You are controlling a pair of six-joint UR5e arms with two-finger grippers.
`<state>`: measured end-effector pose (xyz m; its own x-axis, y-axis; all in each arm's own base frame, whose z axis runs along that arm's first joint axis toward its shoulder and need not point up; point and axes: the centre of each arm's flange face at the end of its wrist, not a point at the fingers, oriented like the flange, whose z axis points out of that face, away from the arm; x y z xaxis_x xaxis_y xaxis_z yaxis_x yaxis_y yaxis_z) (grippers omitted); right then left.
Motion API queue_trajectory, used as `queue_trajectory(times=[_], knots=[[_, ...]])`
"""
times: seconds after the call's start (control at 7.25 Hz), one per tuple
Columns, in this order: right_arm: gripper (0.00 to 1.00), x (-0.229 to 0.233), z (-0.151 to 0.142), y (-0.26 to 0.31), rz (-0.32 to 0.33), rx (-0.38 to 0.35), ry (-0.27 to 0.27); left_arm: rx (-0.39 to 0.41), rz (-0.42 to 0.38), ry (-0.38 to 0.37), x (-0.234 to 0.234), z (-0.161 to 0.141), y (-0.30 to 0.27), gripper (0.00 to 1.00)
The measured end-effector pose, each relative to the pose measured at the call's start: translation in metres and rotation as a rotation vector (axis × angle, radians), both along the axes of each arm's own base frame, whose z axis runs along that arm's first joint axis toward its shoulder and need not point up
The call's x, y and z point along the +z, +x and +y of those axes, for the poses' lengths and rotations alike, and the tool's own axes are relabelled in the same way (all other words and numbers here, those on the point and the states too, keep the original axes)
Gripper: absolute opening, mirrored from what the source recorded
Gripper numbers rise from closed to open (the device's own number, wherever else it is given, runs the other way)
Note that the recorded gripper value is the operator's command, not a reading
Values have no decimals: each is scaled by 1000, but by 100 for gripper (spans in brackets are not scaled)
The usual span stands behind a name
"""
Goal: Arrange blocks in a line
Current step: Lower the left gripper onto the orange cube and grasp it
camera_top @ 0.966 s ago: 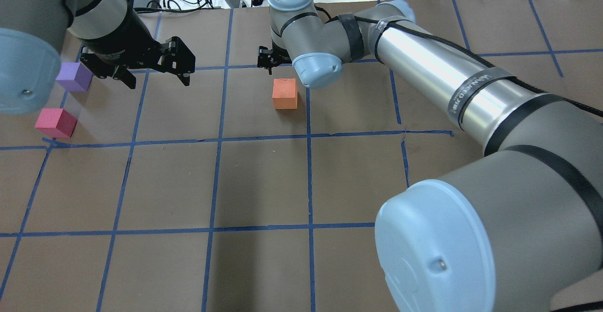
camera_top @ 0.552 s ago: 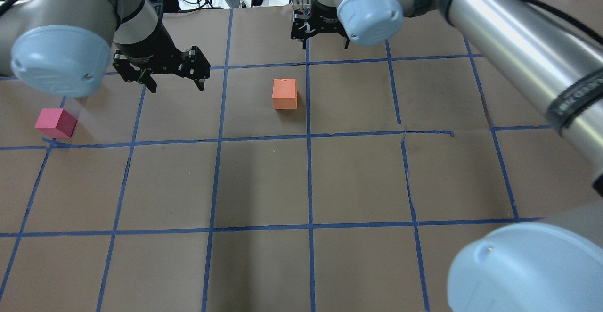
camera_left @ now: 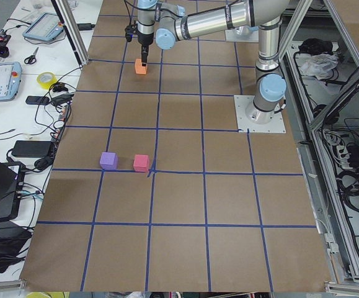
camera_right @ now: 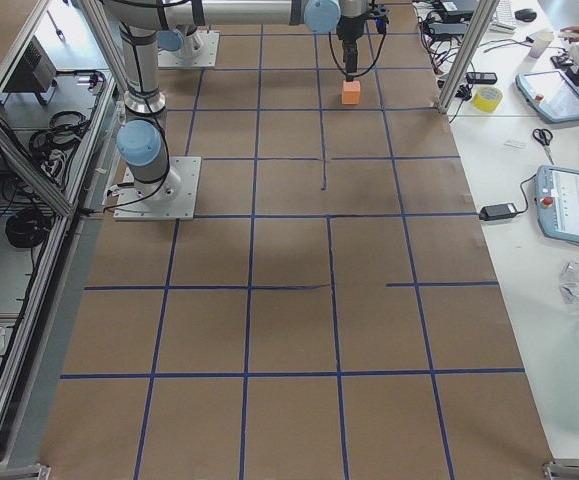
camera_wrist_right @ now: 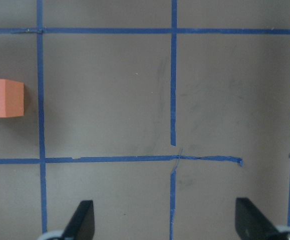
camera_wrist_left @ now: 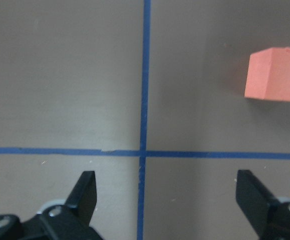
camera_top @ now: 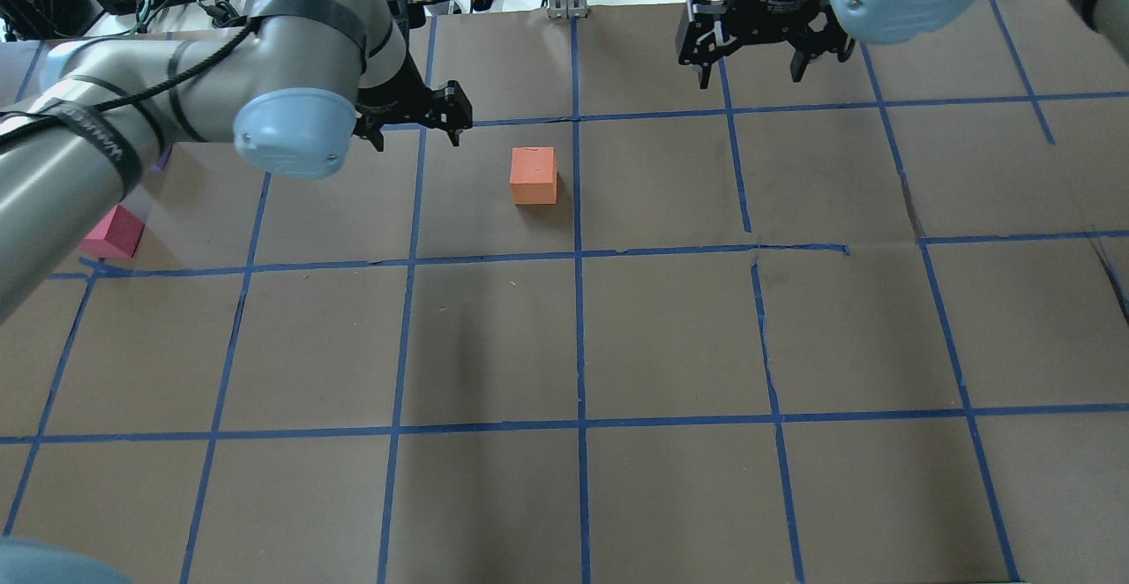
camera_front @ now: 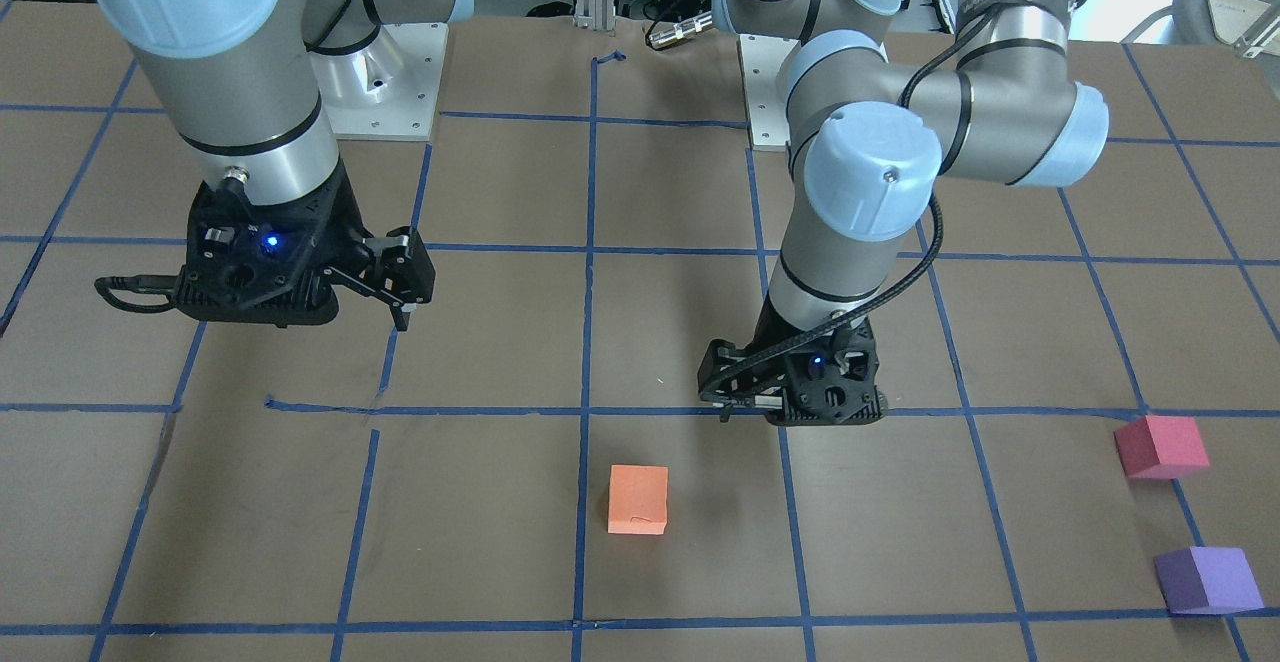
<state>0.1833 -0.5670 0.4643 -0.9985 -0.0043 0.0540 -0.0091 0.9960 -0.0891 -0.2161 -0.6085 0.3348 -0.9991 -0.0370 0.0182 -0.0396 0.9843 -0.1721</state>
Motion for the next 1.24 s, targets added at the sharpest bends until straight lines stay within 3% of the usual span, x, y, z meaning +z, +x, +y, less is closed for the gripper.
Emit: queue_trajectory(times=[0.41, 0.69, 0.97, 1.24], knots=[[100, 4, 17, -33, 76, -11, 2, 15, 43, -18, -33, -42, -79, 100], [100, 9, 36, -43, 108, -4, 61, -9, 20, 21, -75, -58, -96, 100], [100, 14, 61, -42, 95, -1, 109, -6, -3, 50, -100, -63, -97, 100], [100, 15, 68, -37, 36, 0, 124, 5, -17, 82, -121, -63, -97, 100]])
